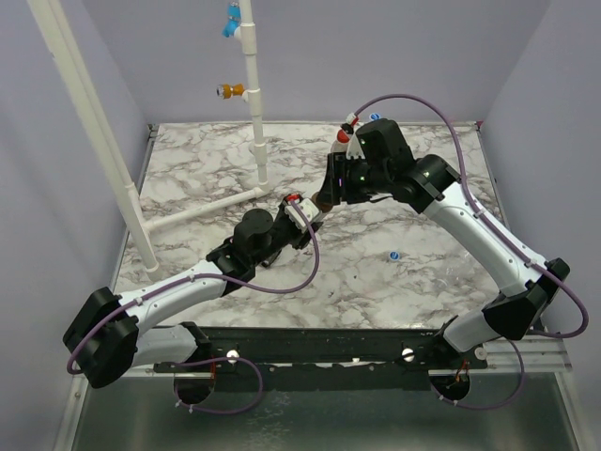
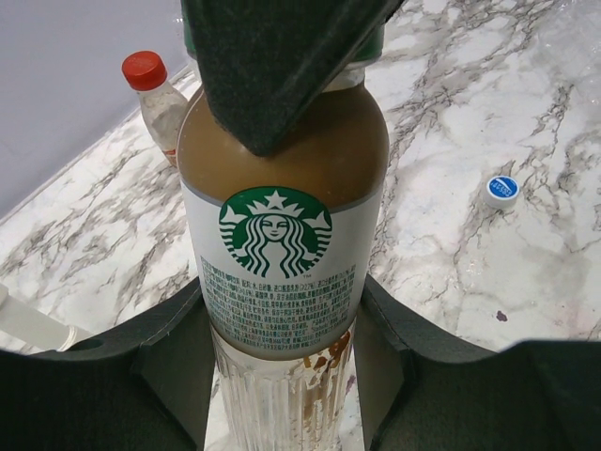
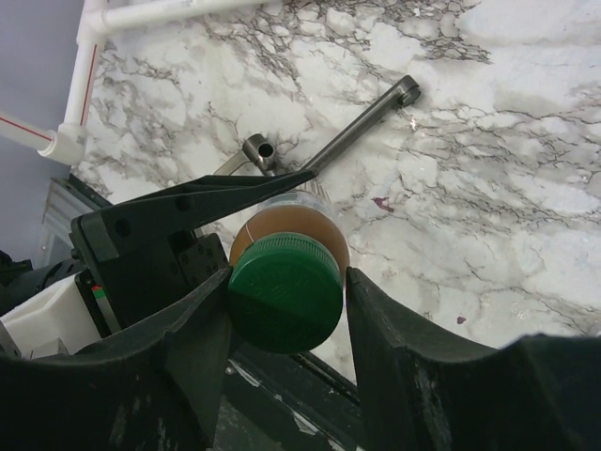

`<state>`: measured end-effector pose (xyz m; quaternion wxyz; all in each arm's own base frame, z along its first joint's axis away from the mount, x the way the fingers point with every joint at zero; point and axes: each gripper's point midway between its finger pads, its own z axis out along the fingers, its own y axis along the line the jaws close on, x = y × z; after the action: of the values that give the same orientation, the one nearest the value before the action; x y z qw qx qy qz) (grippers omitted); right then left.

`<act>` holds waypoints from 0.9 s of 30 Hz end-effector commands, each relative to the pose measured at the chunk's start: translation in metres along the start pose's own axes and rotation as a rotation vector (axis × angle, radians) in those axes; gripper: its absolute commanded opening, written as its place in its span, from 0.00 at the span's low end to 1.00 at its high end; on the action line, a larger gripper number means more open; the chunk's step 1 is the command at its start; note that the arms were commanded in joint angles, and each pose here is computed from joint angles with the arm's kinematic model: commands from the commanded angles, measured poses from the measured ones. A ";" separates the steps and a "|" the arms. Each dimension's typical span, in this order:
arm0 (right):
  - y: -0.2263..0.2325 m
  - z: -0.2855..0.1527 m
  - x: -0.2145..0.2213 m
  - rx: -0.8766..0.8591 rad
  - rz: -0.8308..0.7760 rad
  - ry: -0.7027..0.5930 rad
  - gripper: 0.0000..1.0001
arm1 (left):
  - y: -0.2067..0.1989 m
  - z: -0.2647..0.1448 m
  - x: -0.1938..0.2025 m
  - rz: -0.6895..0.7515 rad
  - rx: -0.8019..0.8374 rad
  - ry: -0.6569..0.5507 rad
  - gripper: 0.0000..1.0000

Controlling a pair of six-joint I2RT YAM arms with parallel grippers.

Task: Screw on the bottle caps
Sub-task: Place the plastic bottle at the center of the board.

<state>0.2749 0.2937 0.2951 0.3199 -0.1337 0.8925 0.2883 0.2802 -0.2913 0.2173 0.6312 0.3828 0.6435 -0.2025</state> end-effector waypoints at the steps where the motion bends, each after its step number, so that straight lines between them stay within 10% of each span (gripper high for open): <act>1: -0.001 -0.004 -0.005 0.028 0.013 -0.028 0.54 | -0.007 -0.001 -0.012 0.014 0.034 -0.052 0.00; 8: -0.007 -0.009 -0.014 0.067 0.023 -0.078 0.15 | -0.008 0.000 -0.012 -0.009 0.034 -0.051 0.18; 13: -0.021 -0.012 -0.016 0.141 0.025 -0.106 0.10 | -0.004 -0.001 -0.011 -0.050 0.003 -0.045 0.98; 27: -0.146 -0.029 -0.022 0.544 0.105 -0.146 0.08 | 0.045 -0.011 0.002 -0.265 -0.321 0.126 0.99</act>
<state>0.3281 0.2121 0.2730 0.3810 -0.0155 0.9147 0.1338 0.2892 -0.2794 0.2168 0.6139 0.2924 0.7046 -0.2027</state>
